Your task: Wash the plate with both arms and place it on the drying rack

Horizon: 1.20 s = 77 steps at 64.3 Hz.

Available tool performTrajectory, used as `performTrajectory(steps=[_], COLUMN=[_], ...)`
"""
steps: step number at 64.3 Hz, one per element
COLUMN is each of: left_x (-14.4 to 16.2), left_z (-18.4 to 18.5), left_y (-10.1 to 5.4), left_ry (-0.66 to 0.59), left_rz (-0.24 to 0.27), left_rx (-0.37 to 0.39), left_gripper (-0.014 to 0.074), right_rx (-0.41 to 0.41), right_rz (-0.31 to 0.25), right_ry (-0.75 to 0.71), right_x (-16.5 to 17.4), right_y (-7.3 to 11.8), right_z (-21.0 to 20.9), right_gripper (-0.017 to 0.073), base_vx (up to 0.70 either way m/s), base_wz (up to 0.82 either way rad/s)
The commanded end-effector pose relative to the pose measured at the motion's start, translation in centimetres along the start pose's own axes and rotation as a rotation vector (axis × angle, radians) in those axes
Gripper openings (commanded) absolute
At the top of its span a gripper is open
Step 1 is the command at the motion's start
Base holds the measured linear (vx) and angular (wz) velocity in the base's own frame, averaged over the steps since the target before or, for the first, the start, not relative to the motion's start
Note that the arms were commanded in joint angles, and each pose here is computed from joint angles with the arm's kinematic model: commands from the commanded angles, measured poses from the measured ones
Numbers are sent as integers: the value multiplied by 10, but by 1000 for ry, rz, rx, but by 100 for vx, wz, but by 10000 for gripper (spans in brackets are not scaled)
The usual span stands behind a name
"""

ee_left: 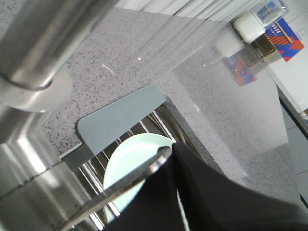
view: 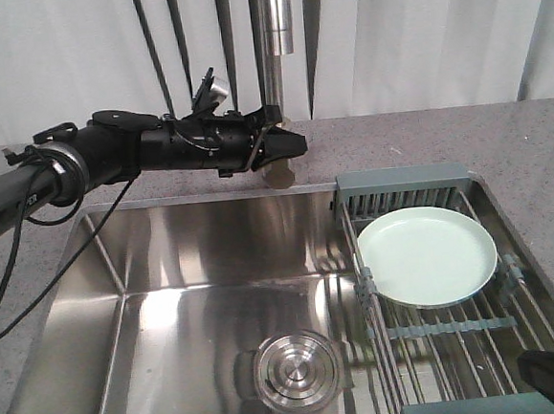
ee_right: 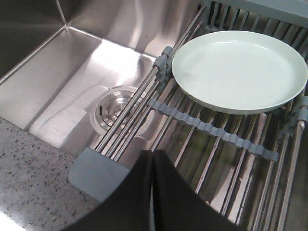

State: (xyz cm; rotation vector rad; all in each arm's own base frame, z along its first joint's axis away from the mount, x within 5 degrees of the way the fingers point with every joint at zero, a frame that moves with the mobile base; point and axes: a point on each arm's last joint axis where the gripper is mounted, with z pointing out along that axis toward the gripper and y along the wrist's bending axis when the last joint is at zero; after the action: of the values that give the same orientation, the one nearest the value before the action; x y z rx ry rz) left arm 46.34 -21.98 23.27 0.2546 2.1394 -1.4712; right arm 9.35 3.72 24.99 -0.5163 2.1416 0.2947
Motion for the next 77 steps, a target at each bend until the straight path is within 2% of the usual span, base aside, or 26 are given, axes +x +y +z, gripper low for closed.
performTrajectory(steps=[1,5,12,24,31,41,45,52,60,69,77], left_x=[-22,-19,-16,-7,-2,6,15,40,77,123,165], left_z=[-26,-31,-44,-81,-105,-141,-156,-181,-209,-234,-251], left_y=[-52,-61,-79,-114,-136,-173,-183,-192,-194,-187,-176], left_ry=[-47,3,90,243,305,298,294,298,224,120,20], left_rz=[77,111,173,281,321,387,408,436,467,485,496], left_rx=[100,107,50,-156,-238,-330,-368,-444,-527,-573,-598], left_gripper=[-6,-6,-6,-6,-6,-6,-6,-6,-6,-6,-6], right_rx=[32,32,32,32,32,32,32,32,32,36,58], right_rz=[-1,-1,-1,-1,-1,-1,-1,-1,0,0,2], right_ry=[-69,-70,-70,-70,-70,-70,-69,-69,-71,-75,-100], right_x=[-12,-12,-12,-12,-12,-12,-12,-12,-12,-12,-15], right_y=[-3,-3,-3,-3,-3,-3,-3,-3,-3,-3,-5], right_z=[-4,-4,-4,-4,-4,-4,-4,-4,-4,-4,-4], right_gripper=[-4,-4,-4,-4,-4,-4,-4,-4,-4,-4,-4], base_vx=[0,0,0,0,0,0,0,0,0,0,0], base_wz=[0,0,0,0,0,0,0,0,0,0,0])
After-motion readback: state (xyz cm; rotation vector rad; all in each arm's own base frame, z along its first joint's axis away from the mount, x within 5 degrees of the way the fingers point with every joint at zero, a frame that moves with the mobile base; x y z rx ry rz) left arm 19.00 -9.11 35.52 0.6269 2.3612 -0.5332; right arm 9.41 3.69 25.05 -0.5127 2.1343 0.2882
